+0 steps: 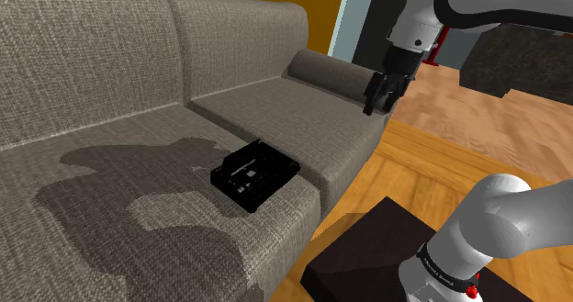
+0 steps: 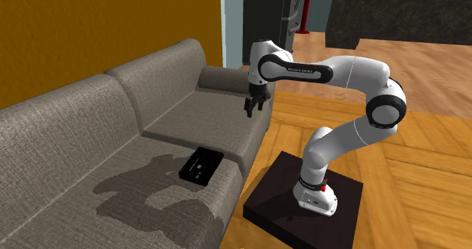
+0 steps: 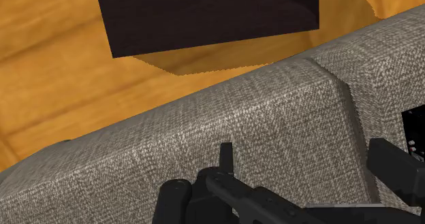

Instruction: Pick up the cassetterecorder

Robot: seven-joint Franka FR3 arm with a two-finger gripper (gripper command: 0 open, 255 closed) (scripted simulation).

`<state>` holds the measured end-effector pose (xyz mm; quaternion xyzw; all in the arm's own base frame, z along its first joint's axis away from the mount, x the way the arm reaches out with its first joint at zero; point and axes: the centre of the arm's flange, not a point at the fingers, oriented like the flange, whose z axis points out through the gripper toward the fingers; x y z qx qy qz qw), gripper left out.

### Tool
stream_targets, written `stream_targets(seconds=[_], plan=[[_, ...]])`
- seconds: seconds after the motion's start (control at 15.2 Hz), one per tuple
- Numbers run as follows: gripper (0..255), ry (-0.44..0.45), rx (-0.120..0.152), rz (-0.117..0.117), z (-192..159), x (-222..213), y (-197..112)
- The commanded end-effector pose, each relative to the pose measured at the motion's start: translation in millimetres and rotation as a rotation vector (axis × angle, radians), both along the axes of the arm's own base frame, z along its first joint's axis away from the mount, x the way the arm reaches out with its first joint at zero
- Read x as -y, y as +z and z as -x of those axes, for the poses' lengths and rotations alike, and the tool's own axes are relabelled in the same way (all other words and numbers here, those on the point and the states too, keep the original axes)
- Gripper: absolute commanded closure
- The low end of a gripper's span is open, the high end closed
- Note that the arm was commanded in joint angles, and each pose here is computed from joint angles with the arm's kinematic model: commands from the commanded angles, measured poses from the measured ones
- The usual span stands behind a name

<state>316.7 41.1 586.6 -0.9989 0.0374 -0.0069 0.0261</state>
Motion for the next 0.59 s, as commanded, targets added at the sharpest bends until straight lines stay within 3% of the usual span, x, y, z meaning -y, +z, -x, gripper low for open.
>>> stream_targets(seconds=[0.0, 0.53], plan=[[0, 0.0, 0.0, 0.0, 0, 0, 0], [0, -0.386, 0.012, -0.073, 9, -92, -27]])
